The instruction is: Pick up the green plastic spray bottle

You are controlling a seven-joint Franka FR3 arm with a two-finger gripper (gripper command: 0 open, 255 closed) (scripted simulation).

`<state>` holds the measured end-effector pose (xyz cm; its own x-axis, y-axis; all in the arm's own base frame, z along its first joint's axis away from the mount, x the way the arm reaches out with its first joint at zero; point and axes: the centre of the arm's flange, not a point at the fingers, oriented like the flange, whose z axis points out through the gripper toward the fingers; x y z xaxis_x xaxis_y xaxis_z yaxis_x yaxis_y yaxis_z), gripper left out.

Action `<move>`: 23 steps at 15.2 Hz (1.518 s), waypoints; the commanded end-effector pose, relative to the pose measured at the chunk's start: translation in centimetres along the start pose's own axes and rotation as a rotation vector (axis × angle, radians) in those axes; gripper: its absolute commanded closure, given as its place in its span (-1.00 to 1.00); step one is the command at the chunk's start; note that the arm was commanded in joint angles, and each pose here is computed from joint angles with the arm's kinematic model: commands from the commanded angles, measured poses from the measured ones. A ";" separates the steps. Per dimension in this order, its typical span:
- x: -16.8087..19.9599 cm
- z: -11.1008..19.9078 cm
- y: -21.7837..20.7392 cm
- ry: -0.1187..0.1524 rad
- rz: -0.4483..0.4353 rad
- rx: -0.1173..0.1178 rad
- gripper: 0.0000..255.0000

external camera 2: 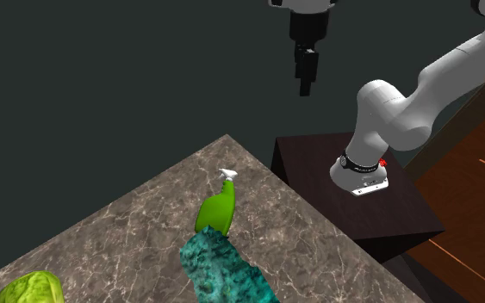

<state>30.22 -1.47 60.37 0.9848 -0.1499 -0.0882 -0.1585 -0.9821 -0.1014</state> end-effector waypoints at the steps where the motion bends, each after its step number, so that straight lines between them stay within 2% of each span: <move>1: 0.0 0.0 0.0 0.000 0.000 0.000 -1.00; 12: 9.4 10.9 -0.5 -0.005 -0.525 -0.036 -1.00; 23: 17.3 22.0 -5.3 -0.009 -1.049 -0.072 -1.00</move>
<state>45.78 3.19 38.57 0.6658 0.7461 -0.0020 0.7438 -0.6639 -0.0772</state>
